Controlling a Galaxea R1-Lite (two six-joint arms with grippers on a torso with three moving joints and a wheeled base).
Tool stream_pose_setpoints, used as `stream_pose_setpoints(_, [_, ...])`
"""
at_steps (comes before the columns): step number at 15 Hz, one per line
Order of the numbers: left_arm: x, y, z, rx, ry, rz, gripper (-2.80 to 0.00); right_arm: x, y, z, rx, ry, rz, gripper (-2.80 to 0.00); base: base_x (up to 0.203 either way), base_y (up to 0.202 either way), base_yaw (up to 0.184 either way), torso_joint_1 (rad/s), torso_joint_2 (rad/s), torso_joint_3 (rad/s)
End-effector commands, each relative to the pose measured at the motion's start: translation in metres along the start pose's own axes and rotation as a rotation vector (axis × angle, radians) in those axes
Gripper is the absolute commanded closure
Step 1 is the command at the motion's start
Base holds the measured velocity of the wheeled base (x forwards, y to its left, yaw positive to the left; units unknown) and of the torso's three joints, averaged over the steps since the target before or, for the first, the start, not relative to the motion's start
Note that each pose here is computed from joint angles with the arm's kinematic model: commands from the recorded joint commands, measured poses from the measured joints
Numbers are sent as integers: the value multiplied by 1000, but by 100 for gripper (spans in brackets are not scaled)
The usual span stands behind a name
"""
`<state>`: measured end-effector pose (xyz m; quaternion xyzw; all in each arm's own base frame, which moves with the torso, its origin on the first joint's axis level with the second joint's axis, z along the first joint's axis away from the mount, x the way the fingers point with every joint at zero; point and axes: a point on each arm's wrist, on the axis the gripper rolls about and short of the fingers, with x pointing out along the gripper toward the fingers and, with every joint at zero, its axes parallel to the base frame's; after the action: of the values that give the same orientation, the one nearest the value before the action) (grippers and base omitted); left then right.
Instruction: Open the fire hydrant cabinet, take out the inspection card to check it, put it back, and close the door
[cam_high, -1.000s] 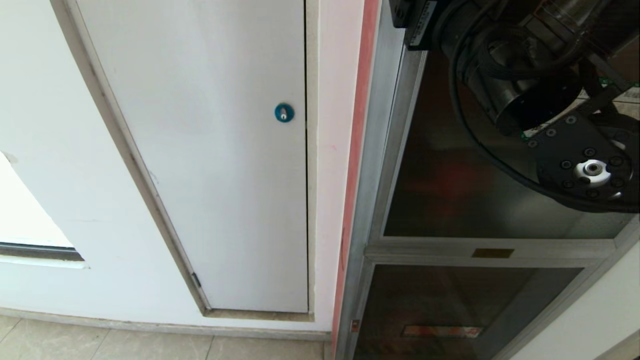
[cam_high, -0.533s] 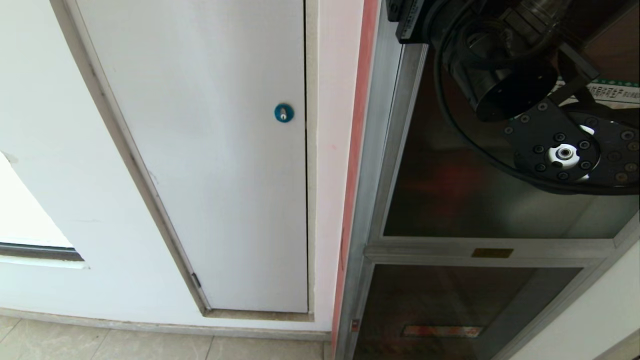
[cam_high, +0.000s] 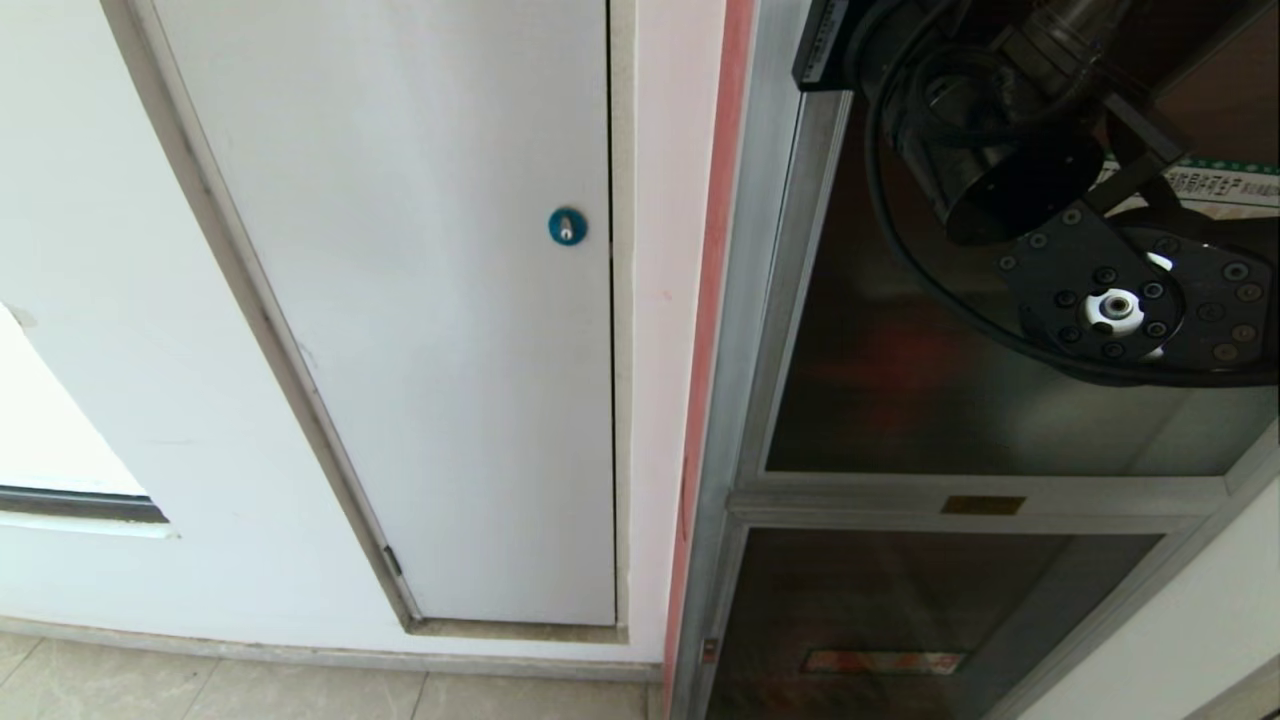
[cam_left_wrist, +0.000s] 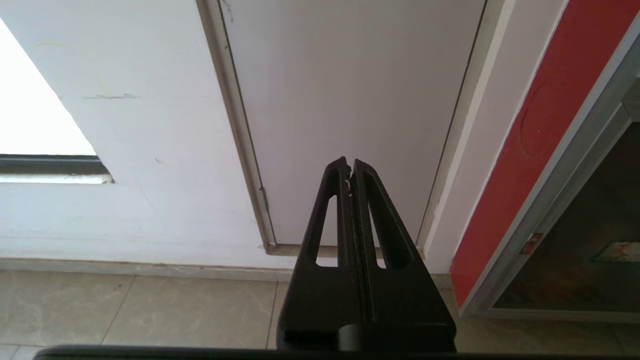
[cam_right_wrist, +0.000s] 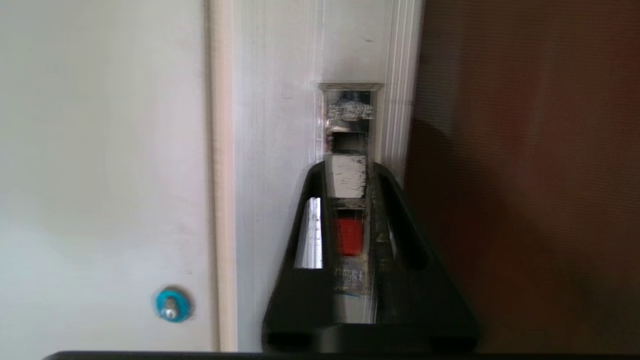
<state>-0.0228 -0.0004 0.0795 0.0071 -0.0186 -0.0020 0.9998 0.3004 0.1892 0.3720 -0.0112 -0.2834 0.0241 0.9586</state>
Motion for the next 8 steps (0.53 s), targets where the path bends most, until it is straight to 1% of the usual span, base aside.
stream_pose_setpoints(1, [1, 0, -4, 0, 14, -1, 0, 0, 0, 0, -1, -2, -4, 0, 0, 0, 0, 0, 0, 0])
stream_pose_setpoints(8, [1, 0, -4, 0, 14, -1, 0, -6, 1, 5, 9, -3, 6, 0, 0, 0, 0, 0, 0, 0])
